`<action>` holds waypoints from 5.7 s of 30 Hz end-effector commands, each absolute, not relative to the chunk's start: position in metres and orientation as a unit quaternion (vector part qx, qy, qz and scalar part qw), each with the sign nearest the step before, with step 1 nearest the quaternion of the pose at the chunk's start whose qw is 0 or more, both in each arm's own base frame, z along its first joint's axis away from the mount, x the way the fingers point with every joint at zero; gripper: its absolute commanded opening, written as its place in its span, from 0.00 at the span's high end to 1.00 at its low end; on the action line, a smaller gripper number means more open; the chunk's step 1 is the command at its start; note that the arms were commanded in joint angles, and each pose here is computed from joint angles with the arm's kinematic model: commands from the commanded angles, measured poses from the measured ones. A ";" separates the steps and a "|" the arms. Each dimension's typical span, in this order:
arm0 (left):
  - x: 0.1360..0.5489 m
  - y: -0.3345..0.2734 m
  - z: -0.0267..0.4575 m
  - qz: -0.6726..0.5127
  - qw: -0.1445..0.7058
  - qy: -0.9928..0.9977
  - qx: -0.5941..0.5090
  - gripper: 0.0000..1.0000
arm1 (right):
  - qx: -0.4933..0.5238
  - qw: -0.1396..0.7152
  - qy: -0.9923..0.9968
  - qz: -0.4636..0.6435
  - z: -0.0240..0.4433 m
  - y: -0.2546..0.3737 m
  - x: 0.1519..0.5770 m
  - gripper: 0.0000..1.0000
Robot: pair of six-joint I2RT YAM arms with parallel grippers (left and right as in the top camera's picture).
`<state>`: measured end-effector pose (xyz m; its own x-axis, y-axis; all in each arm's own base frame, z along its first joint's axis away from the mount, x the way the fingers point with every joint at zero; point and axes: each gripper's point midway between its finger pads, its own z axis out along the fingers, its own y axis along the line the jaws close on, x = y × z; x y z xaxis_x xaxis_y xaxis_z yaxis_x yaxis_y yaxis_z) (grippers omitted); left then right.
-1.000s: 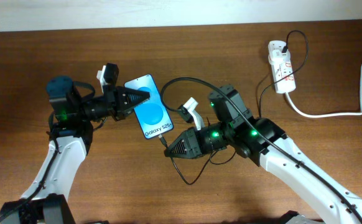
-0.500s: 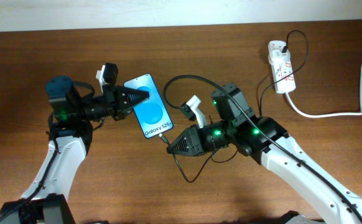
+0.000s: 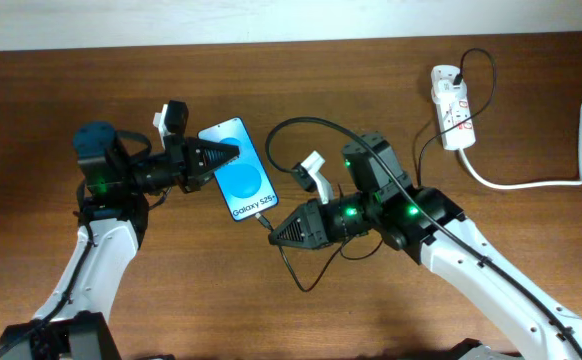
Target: Plug charger to phone and switch on socket
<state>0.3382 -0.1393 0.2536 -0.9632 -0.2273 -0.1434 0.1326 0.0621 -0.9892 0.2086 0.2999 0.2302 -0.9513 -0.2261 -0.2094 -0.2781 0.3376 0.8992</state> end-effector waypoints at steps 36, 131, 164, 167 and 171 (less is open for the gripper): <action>0.344 -0.130 0.259 -0.682 0.144 0.716 -0.047 1.00 | -0.185 0.061 0.819 0.540 0.237 0.301 0.206 0.96; 0.344 -0.130 0.259 -0.682 0.144 0.716 -0.045 1.00 | -0.108 0.005 0.818 0.566 0.247 0.306 0.207 0.96; 0.344 -0.130 0.259 -0.682 0.144 0.716 -0.045 1.00 | -0.101 -0.010 0.821 0.561 0.231 0.312 0.214 0.96; 0.344 -0.130 0.259 -0.682 0.144 0.716 -0.045 1.00 | -0.104 0.002 0.825 0.556 0.229 0.312 0.217 0.96; 0.343 -0.130 0.259 -0.683 0.142 0.715 -0.043 1.00 | -0.112 0.010 0.822 0.558 0.231 0.312 0.219 0.96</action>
